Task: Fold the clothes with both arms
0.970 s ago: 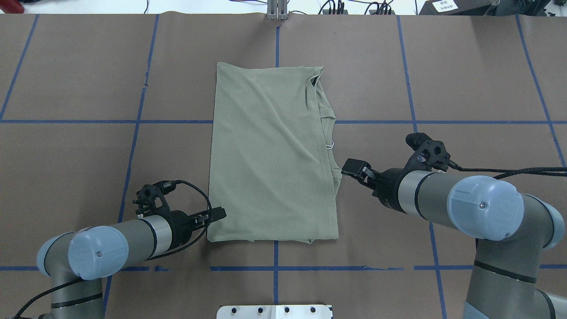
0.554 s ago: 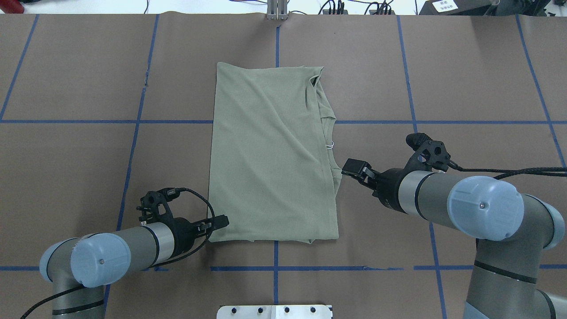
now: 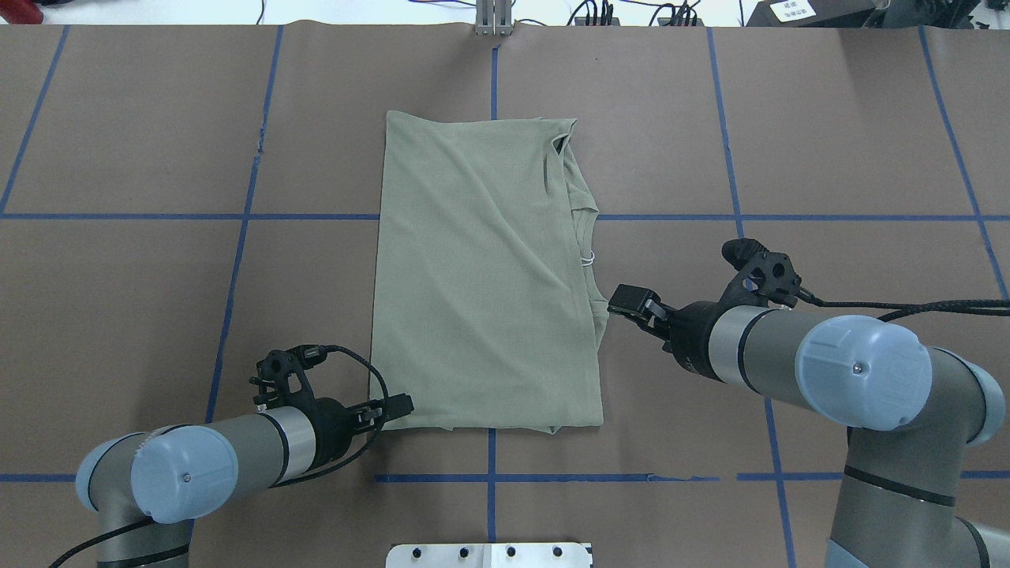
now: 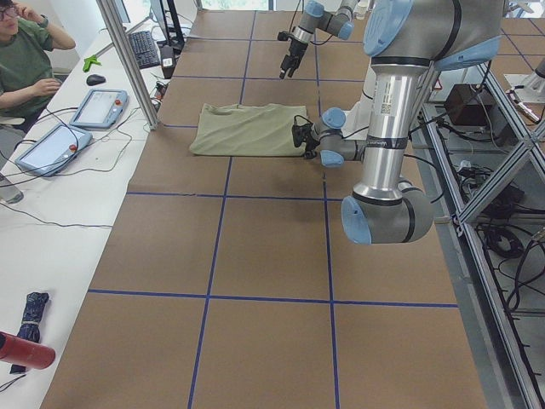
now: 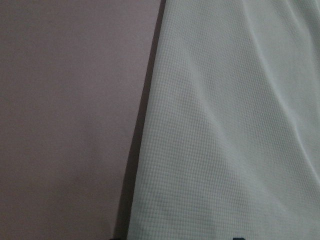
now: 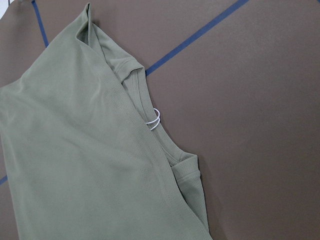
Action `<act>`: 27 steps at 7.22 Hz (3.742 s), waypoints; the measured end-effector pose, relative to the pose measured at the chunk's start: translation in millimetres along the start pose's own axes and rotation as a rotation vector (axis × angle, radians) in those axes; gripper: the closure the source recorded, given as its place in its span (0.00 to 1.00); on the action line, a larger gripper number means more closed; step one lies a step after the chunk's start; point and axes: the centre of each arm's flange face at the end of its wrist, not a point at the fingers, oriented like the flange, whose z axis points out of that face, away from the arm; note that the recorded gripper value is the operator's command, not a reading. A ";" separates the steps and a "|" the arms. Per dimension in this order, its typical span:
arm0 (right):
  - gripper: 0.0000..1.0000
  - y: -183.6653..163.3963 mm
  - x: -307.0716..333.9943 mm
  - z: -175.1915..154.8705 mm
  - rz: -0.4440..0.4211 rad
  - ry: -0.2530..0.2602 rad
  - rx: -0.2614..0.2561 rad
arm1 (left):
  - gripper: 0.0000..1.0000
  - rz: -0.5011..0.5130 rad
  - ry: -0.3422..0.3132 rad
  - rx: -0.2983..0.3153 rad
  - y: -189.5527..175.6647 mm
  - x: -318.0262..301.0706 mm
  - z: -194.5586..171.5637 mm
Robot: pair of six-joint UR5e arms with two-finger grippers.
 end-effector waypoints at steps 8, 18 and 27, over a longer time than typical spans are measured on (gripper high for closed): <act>0.26 55.6 -35.9 16.0 0.206 0.105 0.033 | 1.00 -0.004 0.017 -0.005 4.1 7.7 -5.2; 0.22 137.2 -40.9 110.7 0.185 0.285 0.101 | 1.00 -0.007 0.049 -0.010 3.7 19.2 -18.5; 0.64 143.8 -36.4 113.4 0.166 0.302 0.097 | 1.00 -0.007 0.046 -0.009 3.4 17.0 -18.6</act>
